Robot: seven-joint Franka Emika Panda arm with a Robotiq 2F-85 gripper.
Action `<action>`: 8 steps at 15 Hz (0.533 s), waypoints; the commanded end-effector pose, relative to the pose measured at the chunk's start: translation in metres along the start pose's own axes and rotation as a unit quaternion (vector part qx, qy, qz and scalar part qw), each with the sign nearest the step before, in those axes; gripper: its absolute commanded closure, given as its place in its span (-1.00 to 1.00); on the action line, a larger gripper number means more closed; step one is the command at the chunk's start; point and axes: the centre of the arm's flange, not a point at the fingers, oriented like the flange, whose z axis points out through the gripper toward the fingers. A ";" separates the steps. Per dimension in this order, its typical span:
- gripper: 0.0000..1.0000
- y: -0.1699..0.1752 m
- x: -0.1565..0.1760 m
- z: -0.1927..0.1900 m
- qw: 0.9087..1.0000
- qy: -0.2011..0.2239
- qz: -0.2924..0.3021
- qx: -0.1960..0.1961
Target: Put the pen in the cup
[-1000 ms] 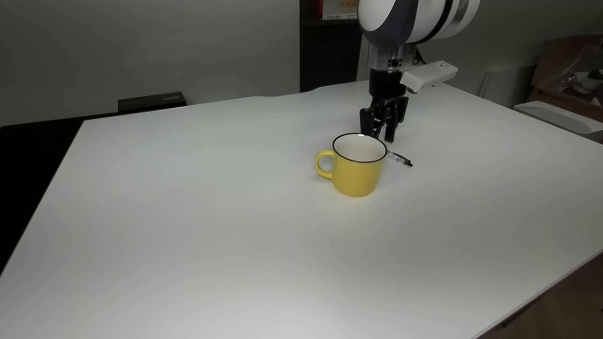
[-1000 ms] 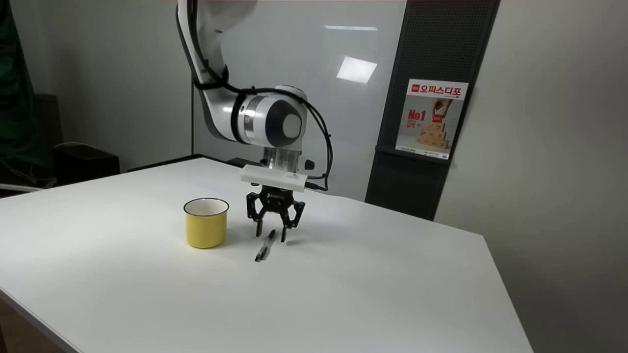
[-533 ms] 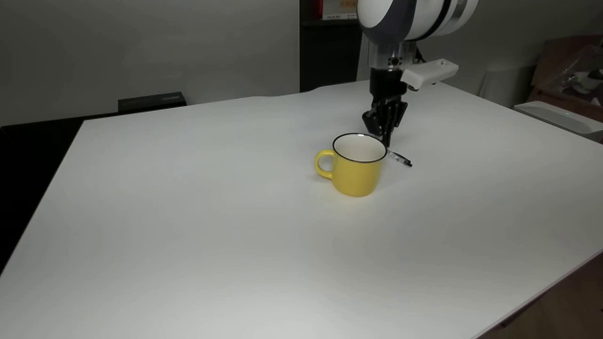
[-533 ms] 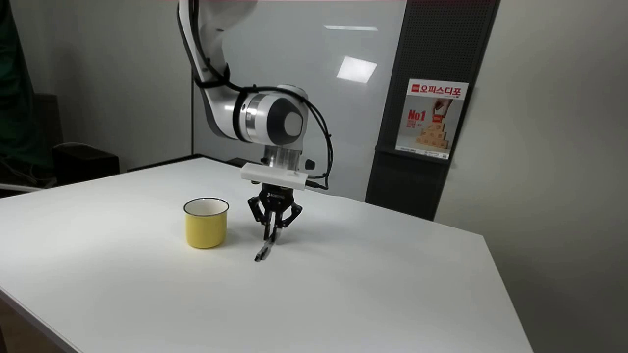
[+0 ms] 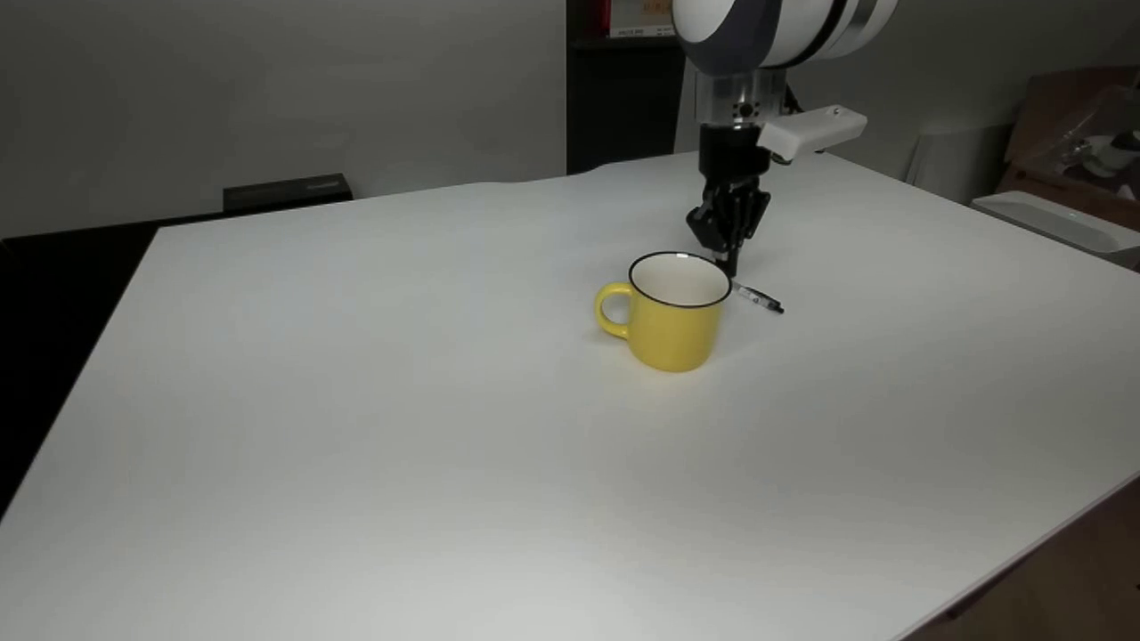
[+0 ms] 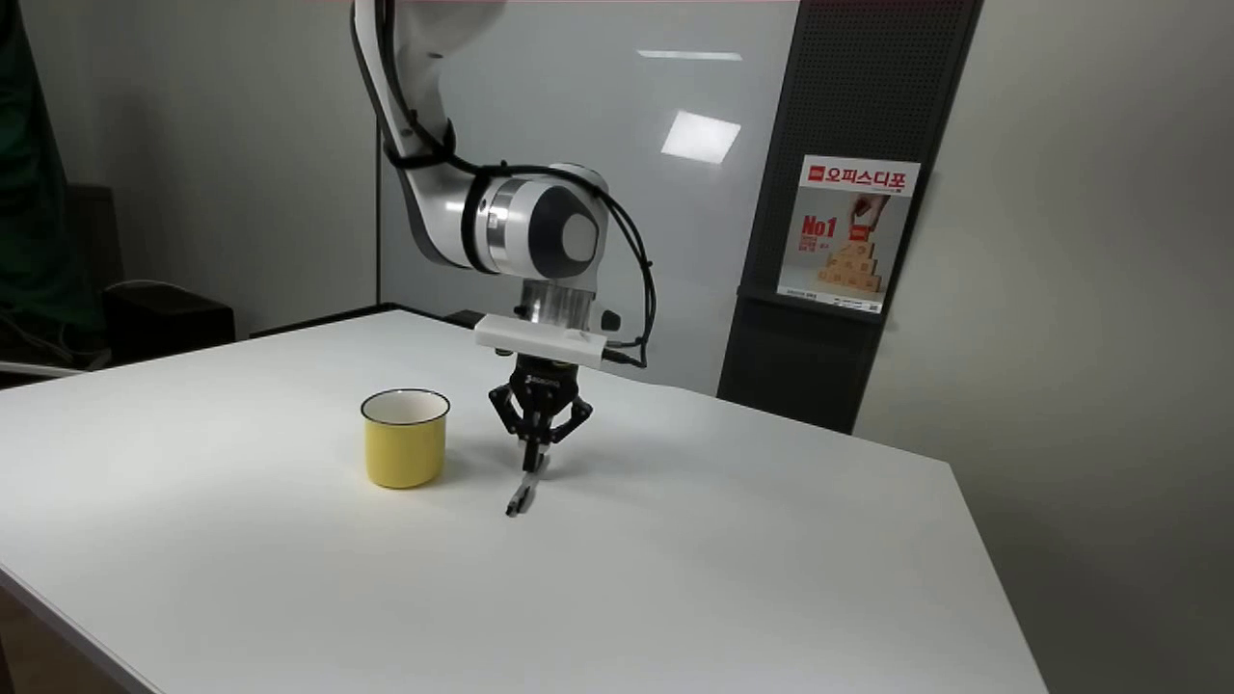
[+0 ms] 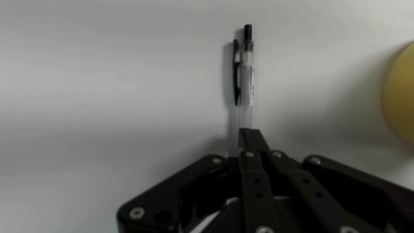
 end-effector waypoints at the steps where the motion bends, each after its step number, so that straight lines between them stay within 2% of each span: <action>1: 1.00 0.003 0.010 0.000 1.000 0.006 0.006 -0.006; 2: 0.49 -0.002 0.001 -0.004 1.000 0.012 0.004 -0.005; 4: 0.39 -0.002 0.000 -0.004 1.000 0.016 0.004 -0.006; 8: -0.19 -0.002 0.002 -0.002 1.000 0.018 0.004 -0.005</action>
